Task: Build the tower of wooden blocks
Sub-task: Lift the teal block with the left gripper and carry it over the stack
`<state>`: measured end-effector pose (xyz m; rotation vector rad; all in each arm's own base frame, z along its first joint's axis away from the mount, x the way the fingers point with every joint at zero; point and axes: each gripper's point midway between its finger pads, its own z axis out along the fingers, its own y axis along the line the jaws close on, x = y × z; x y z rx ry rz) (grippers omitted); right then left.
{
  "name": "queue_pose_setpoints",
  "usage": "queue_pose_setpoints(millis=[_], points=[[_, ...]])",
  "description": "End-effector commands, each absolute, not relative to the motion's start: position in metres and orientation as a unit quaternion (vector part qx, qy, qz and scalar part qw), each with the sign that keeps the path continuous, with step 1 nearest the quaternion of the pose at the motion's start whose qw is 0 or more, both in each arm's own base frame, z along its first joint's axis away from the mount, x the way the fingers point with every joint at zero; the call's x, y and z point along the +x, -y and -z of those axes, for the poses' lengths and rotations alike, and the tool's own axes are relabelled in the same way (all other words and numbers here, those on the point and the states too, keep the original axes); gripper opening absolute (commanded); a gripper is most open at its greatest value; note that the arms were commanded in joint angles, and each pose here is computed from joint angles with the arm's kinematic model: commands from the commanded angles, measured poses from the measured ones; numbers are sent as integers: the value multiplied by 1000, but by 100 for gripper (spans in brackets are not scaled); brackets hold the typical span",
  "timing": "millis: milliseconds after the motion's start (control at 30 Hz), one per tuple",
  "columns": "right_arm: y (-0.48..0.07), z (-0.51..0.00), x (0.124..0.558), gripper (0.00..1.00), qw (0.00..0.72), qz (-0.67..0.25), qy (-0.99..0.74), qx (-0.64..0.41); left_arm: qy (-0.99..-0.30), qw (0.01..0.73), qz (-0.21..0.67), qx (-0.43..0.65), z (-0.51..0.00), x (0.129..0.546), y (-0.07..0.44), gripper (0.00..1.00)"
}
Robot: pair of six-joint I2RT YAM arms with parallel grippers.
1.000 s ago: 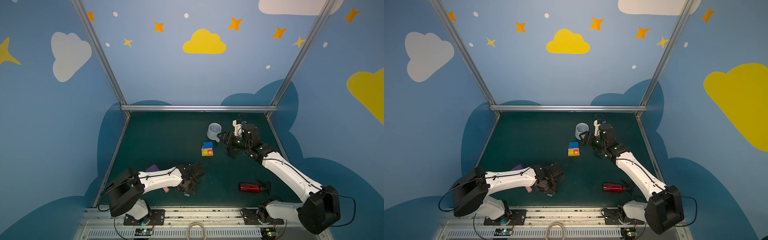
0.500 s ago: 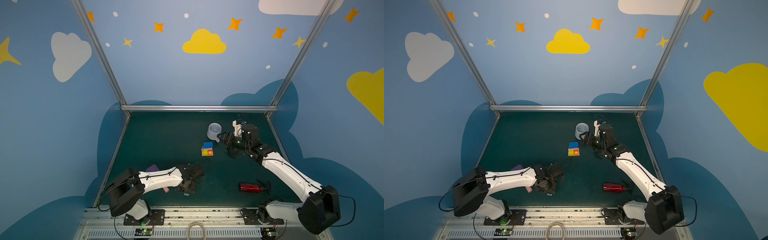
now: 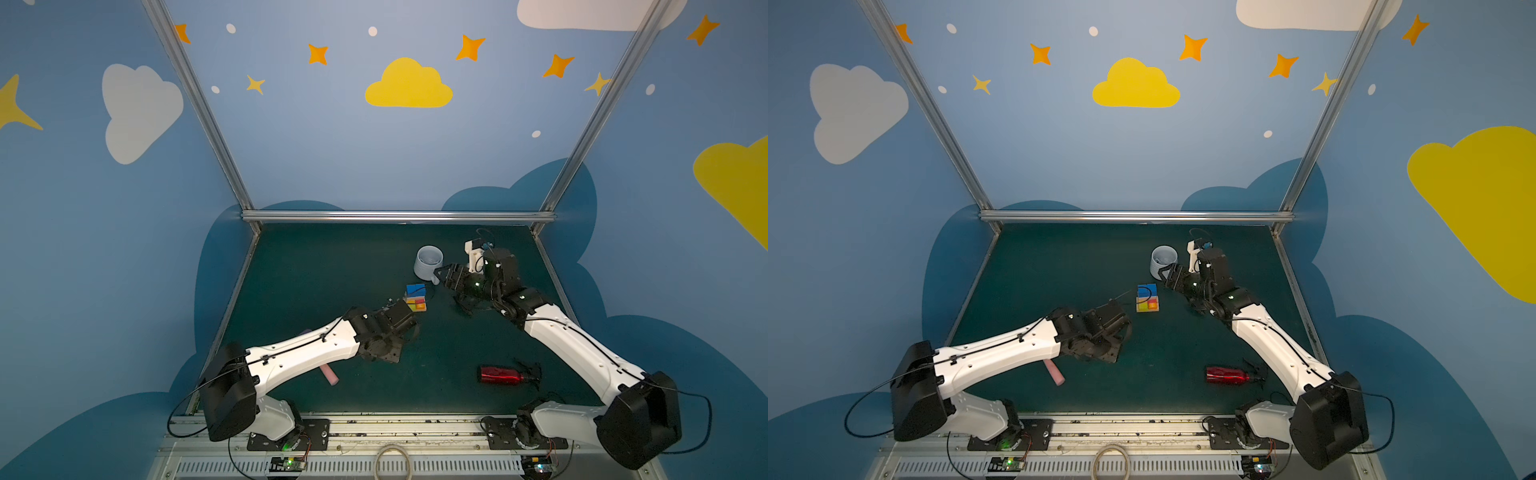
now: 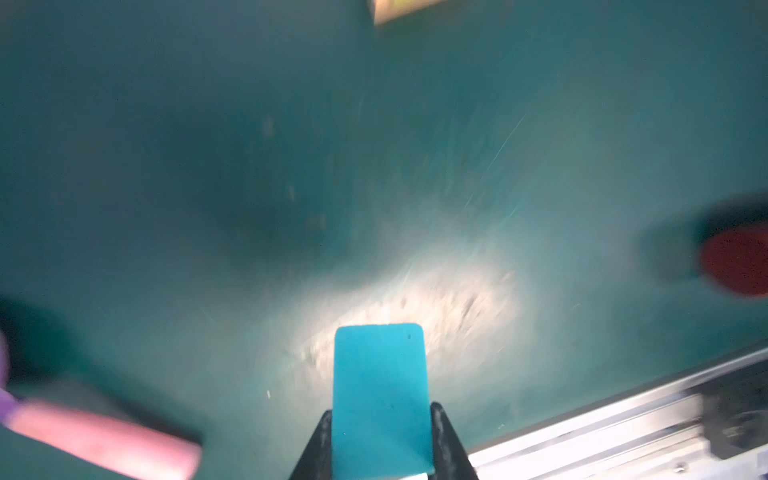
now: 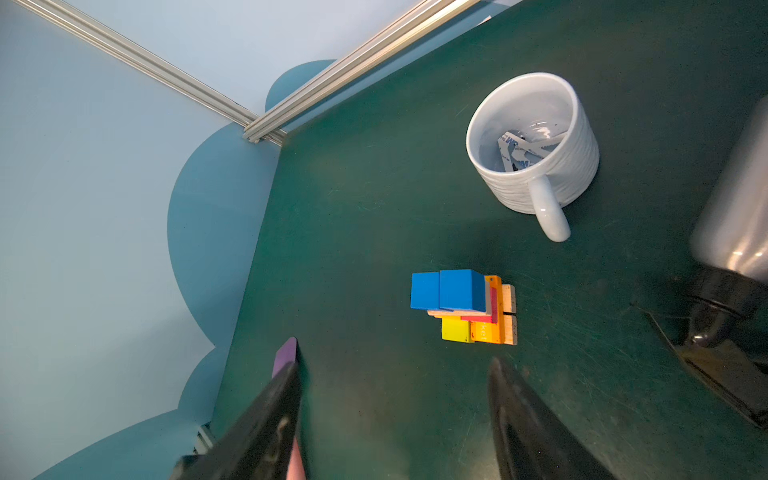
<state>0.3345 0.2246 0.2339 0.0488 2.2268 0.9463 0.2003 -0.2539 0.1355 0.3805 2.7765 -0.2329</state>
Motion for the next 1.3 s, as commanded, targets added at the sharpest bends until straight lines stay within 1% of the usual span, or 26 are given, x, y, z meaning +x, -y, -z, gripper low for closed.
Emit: queue_pose_setpoints(millis=[0, 300, 467, 667, 933, 1100, 1267], points=[[-222, -238, 328, 70, 357, -369, -858, 6, -963, 200, 61, 167, -163, 221, 243, 16], [-214, -239, 327, 71, 366, -367, -855, 5, -931, 288, 126, 187, -229, 278, 259, 19], [-204, -234, 331, 71, 363, -362, -858, 16, -918, 311, 114, 216, -250, 302, 262, 18], [-190, -231, 335, 72, 368, -356, -858, 31, -906, 318, 105, 260, -259, 322, 264, 18], [-177, -222, 342, 72, 363, -357, -859, 49, -887, 292, 110, 340, -258, 340, 277, 19], [-168, -217, 345, 72, 360, -357, -859, 61, -870, 246, 124, 410, -243, 344, 288, 19], [-159, -213, 347, 72, 359, -356, -860, 73, -862, 187, 126, 453, -227, 352, 293, 19]])
